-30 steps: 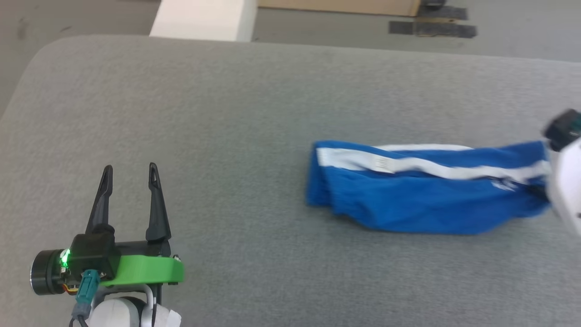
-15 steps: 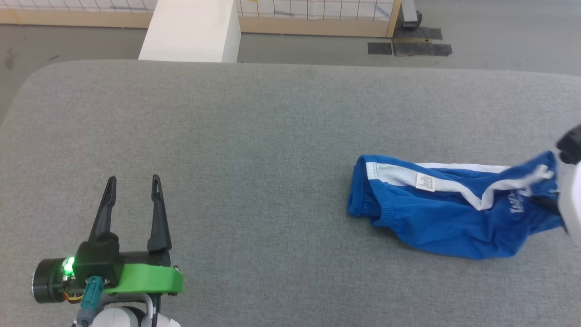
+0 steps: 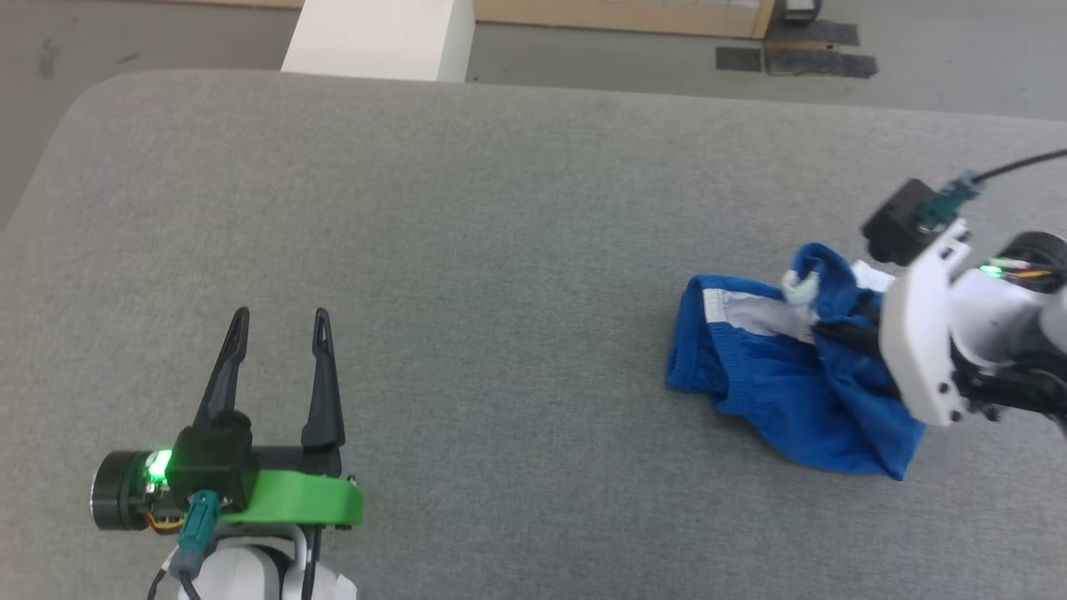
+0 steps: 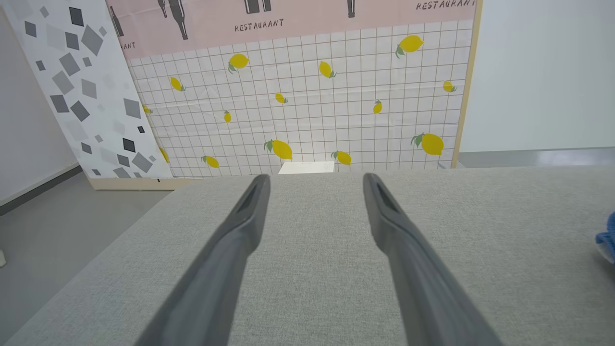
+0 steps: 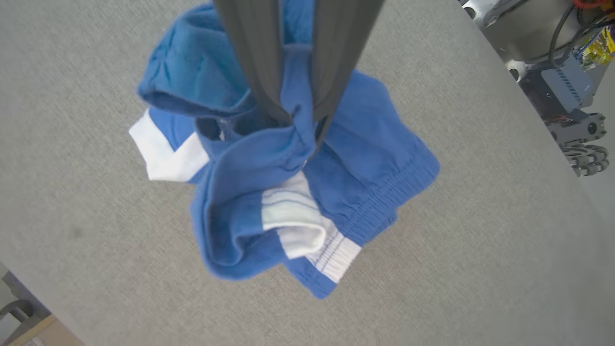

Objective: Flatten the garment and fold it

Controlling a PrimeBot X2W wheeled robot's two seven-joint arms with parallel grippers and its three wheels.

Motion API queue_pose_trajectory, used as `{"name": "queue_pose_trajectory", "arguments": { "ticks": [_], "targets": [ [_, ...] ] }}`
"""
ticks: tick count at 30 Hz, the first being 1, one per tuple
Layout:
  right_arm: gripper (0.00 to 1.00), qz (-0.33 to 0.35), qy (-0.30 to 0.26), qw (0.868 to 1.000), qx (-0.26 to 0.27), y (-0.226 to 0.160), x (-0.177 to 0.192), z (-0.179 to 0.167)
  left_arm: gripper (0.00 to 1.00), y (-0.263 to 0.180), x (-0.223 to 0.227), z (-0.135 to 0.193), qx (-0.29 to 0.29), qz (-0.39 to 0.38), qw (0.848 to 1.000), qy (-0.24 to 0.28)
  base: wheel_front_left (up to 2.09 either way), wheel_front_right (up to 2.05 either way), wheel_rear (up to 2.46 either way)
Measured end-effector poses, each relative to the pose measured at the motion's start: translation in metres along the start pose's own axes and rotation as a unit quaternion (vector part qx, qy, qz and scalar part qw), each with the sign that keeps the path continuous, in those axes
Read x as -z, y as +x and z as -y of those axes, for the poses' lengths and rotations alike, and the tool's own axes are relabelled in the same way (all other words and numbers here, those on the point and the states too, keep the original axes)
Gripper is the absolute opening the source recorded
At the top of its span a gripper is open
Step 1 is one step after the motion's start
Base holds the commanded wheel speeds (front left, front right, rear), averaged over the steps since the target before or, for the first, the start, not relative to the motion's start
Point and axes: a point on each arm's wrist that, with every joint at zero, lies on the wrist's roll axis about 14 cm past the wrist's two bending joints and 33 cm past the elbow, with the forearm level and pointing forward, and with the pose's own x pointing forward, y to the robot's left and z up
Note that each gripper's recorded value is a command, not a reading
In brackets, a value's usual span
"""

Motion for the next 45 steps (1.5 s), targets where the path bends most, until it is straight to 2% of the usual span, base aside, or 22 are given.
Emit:
{"name": "queue_pose_trajectory", "arguments": {
  "ticks": [4, 8, 11, 15, 20, 21, 22, 27, 31, 33, 36, 39, 41, 45],
  "targets": [
    [0.0, -0.008, -0.015, 0.999, -0.031, 0.028, -0.013, -0.017, 1.0, 0.004, 0.002, -0.005, -0.007, -0.002, 1.0, 0.004, 0.0, 0.0, 0.0],
    [0.0, -0.031, -0.012, 0.998, -0.047, 0.054, -0.011, -0.026, 1.0, 0.003, 0.008, -0.011, -0.017, -0.011, 1.0, 0.006, 0.0, 0.0, 0.0],
    [0.0, -0.059, 0.0, 0.996, -0.063, 0.076, -0.001, -0.033, 1.0, 0.005, 0.012, -0.013, -0.02, -0.017, 1.0, 0.008, 0.0, 0.0, 0.0],
    [0.0, -0.114, -0.017, 0.99, -0.08, 0.096, 0.025, -0.045, 1.0, 0.008, 0.017, -0.013, -0.021, -0.023, 0.999, 0.009, 0.0, 0.0, 0.0],
    [0.0, -0.112, -0.028, 0.99, -0.084, 0.104, 0.024, -0.045, 1.0, 0.007, 0.024, -0.017, -0.029, -0.035, 0.999, 0.012, 0.0, 0.0, 0.0],
    [0.46, -0.104, -0.03, 0.991, -0.082, 0.104, 0.022, -0.045, 1.0, 0.007, 0.025, -0.017, -0.029, -0.036, 0.999, 0.012, 0.0, 0.0, 0.0],
    [1.0, -0.096, -0.033, 0.992, -0.081, 0.103, 0.02, -0.046, 1.0, 0.007, 0.025, -0.017, -0.03, -0.036, 0.999, 0.012, 0.0, 0.0, 0.0],
    [1.0, -0.009, -0.052, 0.995, -0.08, 0.086, -0.007, -0.052, 1.0, 0.004, 0.017, -0.019, -0.033, -0.026, 0.999, 0.01, 0.0, 0.0, 0.0],
    [1.0, 0.105, -0.067, 0.991, -0.042, 0.053, -0.043, -0.034, 1.0, 0.002, 0.013, -0.013, -0.024, -0.019, 1.0, 0.005, 0.0, 0.0, 0.0],
    [1.0, 0.161, -0.072, 0.984, -0.015, 0.033, -0.059, -0.021, 1.0, 0.002, 0.01, -0.009, -0.017, -0.016, 1.0, 0.002, 0.0, 0.0, 0.0],
    [1.0, 0.252, -0.068, 0.965, 0.026, 0.001, -0.081, -0.003, 1.0, 0.003, 0.007, -0.002, -0.005, -0.01, 1.0, 0.0, 0.0, 0.0, 0.0],
    [1.0, 0.333, -0.066, 0.937, 0.077, -0.034, -0.093, 0.018, 1.0, 0.003, 0.005, 0.006, 0.01, -0.006, 1.0, -0.002, 0.0, 0.0, 0.0],
    [1.0, 0.383, -0.063, 0.914, 0.116, -0.058, -0.095, 0.032, 1.0, 0.005, 0.003, 0.014, 0.023, -0.002, 1.0, -0.004, 0.0, 0.0, 0.0],
    [1.0, 0.438, -0.06, 0.878, 0.186, -0.094, -0.083, 0.049, 1.0, 0.008, -0.003, 0.03, 0.046, 0.009, 0.999, -0.011, 0.0, 0.0, 0.0]
  ]
}}
